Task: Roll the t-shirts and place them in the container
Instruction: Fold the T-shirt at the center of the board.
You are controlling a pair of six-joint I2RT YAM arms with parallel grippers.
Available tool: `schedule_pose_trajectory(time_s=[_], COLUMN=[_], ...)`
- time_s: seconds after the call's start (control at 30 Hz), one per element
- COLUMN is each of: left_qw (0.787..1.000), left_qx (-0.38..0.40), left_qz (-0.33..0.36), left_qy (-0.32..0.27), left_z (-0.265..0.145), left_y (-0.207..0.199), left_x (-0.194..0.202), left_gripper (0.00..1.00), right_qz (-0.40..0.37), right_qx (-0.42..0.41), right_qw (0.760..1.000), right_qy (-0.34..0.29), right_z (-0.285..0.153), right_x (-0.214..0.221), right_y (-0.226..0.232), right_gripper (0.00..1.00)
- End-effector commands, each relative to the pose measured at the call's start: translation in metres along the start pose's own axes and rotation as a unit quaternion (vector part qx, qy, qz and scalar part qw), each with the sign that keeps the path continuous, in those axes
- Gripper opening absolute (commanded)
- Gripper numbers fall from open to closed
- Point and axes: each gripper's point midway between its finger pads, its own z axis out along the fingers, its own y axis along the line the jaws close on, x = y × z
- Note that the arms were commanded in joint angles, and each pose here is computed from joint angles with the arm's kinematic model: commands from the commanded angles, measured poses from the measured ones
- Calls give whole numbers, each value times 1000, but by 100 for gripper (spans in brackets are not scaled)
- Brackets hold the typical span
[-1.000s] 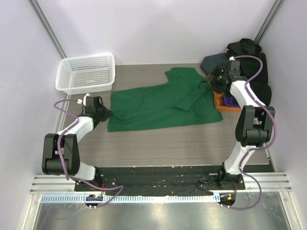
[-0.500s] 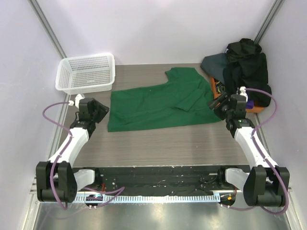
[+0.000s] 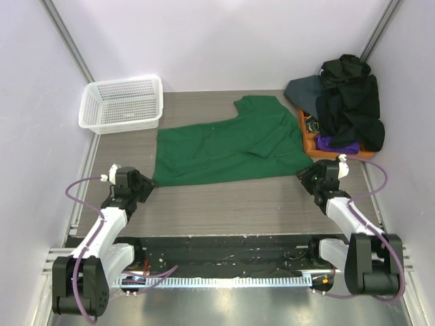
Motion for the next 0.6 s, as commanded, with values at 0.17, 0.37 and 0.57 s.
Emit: schedule_pose_trajectory(time_s=[0.17,0.37,0.57], left_qw=[1000,1000,999], left_qx=[9,6,-12], left_qz=[-14,-23,-45], left_qy=[1,10,8], left_z=[5,9,11], left_y=[-5,-3,6], left_x=[0,4,6], left_gripper=[45,43,36], right_qz=[68,80,57], right_qx=[6,40,46], right_qw=[996,991,994], right_qy=[-63,-95,-75], right_z=[36,46,57], right_x=[-30,-42,-34], right_y=[11,2,-1], right_gripper=[49,45,2])
